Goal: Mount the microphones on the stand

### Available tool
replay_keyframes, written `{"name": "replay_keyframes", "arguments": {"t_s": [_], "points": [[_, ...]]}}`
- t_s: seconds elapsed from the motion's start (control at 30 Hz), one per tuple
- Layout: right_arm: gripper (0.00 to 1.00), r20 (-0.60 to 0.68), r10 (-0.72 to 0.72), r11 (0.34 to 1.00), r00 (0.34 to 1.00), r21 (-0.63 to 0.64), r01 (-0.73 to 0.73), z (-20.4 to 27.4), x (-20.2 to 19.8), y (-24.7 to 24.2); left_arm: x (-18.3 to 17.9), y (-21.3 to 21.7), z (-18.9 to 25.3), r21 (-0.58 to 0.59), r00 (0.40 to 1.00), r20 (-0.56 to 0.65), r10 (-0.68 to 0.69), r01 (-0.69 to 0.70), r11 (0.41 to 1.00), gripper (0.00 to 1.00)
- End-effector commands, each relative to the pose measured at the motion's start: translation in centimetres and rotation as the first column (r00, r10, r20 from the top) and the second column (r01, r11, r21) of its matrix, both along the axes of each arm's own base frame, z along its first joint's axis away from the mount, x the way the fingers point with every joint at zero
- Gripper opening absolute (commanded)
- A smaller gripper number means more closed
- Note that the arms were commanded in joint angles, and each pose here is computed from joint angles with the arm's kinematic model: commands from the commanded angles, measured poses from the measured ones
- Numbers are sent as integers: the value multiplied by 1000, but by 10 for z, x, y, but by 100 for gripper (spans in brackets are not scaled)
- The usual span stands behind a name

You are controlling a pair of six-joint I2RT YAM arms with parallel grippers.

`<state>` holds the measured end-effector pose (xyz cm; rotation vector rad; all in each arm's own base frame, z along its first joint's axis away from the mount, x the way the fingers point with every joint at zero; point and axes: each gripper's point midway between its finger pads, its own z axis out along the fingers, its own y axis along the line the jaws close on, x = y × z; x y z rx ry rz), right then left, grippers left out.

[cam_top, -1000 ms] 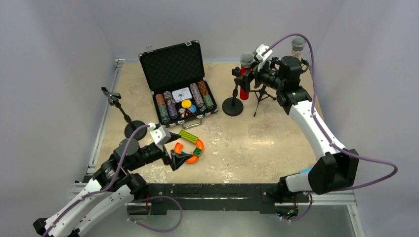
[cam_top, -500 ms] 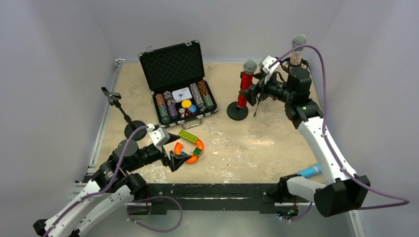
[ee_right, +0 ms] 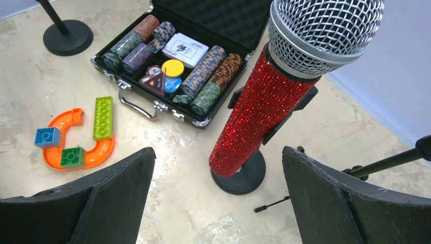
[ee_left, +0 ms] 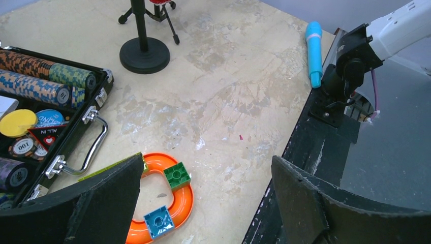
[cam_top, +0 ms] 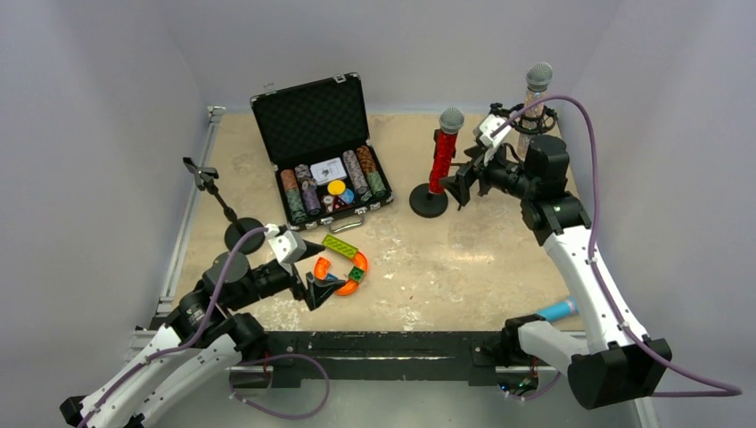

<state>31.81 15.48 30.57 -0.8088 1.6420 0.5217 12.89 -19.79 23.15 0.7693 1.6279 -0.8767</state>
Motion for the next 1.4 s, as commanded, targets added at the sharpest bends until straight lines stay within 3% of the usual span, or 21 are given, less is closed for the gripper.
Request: {"name": "replay_keyframes", "arguments": {"t_s": [0.0, 0.1, 0.23, 0.33, 0.4, 0.63, 0.8, 1.0, 1.17, 1.37], "points": [[99, 18, -8, 1000, 1000, -10, 8, 6, -7, -6, -1, 3, 11, -25, 1000, 10, 15, -14, 1000, 99], [99, -3, 46, 999, 999, -26, -46, 1, -30, -10, 4, 9, 9, -20, 997, -19, 70, -70, 997, 99], [99, -8, 88, 995, 996, -35, -88, -20, -63, -15, 20, 30, 3, 18, 959, -123, 254, -254, 967, 99], [99, -19, 49, 998, 999, -24, -50, -42, -76, -21, 31, 58, 6, 85, 883, -180, 433, -425, 901, 99], [99, -41, 102, 994, 994, -40, -104, -60, -89, -18, 35, 77, 18, 119, 834, -178, 523, -509, 852, 99], [99, -88, 227, 973, 970, -19, -230, -84, -113, -8, 43, 159, 94, 282, 618, 9, 787, -756, 590, 96], [98, -108, 246, 969, 963, -2, -248, -87, -117, -6, 52, 184, 149, 306, 517, 118, 848, -831, 464, 99], [98, -92, 240, 970, 966, -7, -242, -86, -120, -7, 81, 184, 196, 231, 457, 95, 884, -874, 427, 99], [98, -86, 239, 971, 967, -9, -240, -85, -122, -8, 116, 186, 198, 260, 405, 27, 914, -886, 385, 99], [98, -75, 235, 972, 969, -14, -236, -84, -123, -8, 139, 204, 189, 228, 269, -61, 961, -934, 276, 99]]}}
